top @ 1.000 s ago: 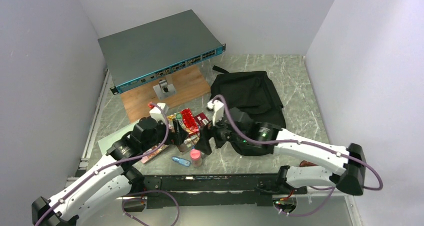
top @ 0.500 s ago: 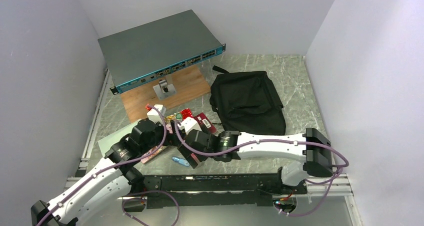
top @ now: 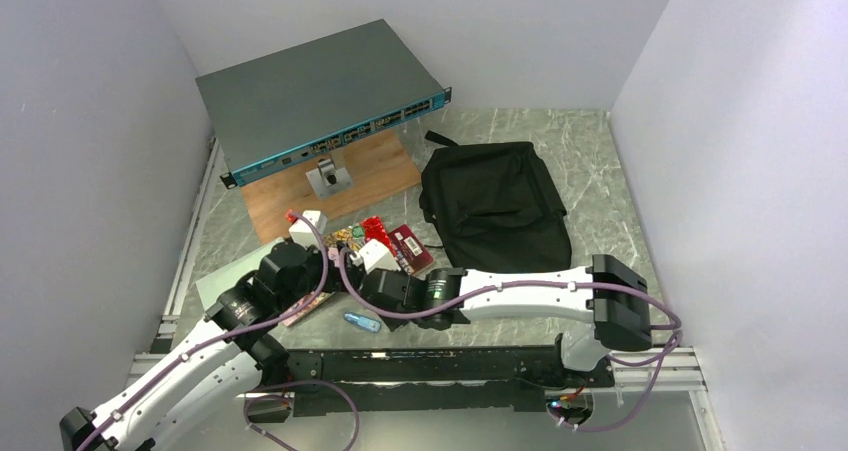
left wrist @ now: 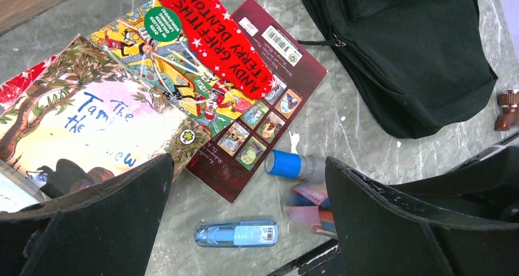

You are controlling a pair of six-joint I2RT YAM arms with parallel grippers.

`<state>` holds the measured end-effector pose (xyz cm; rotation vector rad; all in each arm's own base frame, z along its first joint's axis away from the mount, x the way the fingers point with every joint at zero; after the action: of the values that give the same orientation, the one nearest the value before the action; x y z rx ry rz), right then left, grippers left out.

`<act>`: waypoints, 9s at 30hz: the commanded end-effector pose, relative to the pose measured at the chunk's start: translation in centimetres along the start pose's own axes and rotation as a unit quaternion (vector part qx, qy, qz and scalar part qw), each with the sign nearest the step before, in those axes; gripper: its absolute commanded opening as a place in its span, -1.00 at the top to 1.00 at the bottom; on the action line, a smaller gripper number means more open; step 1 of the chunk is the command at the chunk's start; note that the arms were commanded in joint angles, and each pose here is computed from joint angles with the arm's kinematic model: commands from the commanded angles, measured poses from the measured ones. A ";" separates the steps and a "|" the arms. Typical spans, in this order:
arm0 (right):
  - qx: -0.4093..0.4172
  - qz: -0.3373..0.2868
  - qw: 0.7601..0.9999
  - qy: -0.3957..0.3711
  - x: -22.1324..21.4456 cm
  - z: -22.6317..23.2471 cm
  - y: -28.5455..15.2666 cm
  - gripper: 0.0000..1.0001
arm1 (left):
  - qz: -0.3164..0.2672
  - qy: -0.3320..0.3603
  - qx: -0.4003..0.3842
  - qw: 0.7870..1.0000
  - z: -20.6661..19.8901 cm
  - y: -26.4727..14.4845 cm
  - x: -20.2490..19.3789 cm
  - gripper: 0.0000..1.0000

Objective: Pack the student bag
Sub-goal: Pick up the stationery from the center of the board, then place the stationery in the student bag, then pick up the stationery from the center of the board.

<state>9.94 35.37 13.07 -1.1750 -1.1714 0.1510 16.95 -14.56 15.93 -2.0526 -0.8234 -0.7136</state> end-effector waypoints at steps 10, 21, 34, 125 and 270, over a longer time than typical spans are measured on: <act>-0.070 -0.229 0.942 0.236 4.6 -16.5 -10.0 1.00 | 0.014 -0.017 -0.032 0.999 -1.5 1.2 -0.1 -0.99; -0.230 -0.253 0.802 0.490 -6.3 -33.8 -11.7 1.00 | 0.162 -0.024 -0.137 0.977 -8.3 6.1 -0.8 -0.99; -0.078 -0.319 0.735 0.594 -10.0 -35.3 -7.4 1.00 | 0.229 -0.025 -0.222 0.948 -15.0 8.6 -2.3 -0.98; -0.026 -0.293 0.797 0.528 -1.2 -37.0 5.6 0.68 | 0.294 0.019 -0.104 0.950 -13.0 19.8 -10.7 -0.11; -0.038 -0.171 0.959 0.225 -0.3 -17.8 -1.5 1.00 | 0.032 0.026 0.020 0.999 -5.4 3.6 0.6 -0.98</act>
<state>19.59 28.11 12.87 -0.9501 -1.1121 -0.2062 17.69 -18.44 15.10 -1.9181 -0.7061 -0.6638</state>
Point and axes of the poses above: each gripper's point midway between its finger pads, its own y axis out along the fingers, its own z axis along the line the jaws close on, x = y × z, the point moved 3 cm from there along -y, back along the fingers, and after that the axes turned 8 degrees about -y, right-handed, at the moved point
